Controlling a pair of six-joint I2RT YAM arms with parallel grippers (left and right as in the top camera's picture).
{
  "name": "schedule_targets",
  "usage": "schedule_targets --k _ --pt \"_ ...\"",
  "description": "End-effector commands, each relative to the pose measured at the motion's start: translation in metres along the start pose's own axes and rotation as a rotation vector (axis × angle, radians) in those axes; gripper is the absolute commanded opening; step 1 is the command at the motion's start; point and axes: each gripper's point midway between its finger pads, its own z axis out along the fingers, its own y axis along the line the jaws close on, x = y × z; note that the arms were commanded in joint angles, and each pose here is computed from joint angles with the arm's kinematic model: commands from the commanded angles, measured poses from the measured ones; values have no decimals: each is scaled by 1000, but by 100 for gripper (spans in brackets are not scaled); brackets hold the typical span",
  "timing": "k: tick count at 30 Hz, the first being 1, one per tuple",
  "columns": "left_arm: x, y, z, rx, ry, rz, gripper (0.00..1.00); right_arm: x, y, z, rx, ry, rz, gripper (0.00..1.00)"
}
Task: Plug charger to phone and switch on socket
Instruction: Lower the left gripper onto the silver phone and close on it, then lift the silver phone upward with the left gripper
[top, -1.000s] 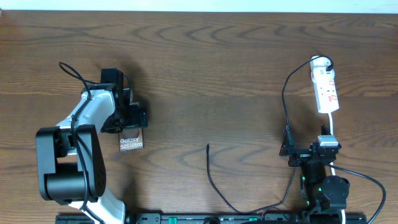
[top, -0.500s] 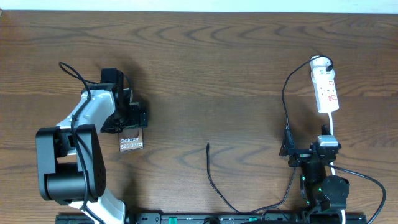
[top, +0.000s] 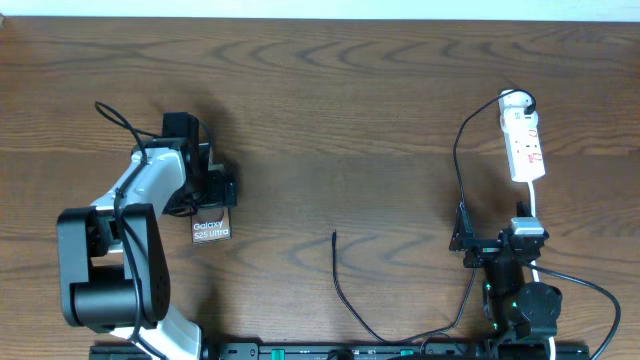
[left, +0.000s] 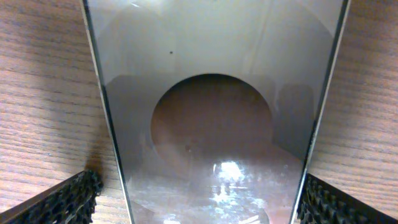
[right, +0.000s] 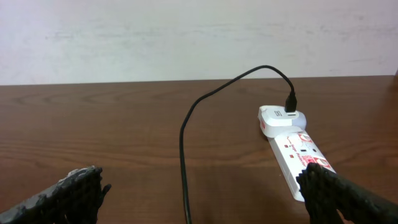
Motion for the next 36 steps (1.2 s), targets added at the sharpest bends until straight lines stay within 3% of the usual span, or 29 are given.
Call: schedule_targets --k 1,36 --pt "24 2 19 3 73 4 99 1 1 0 -4 1 9 99" --pt "15 1 20 6 35 4 99 1 1 0 -4 1 9 99"
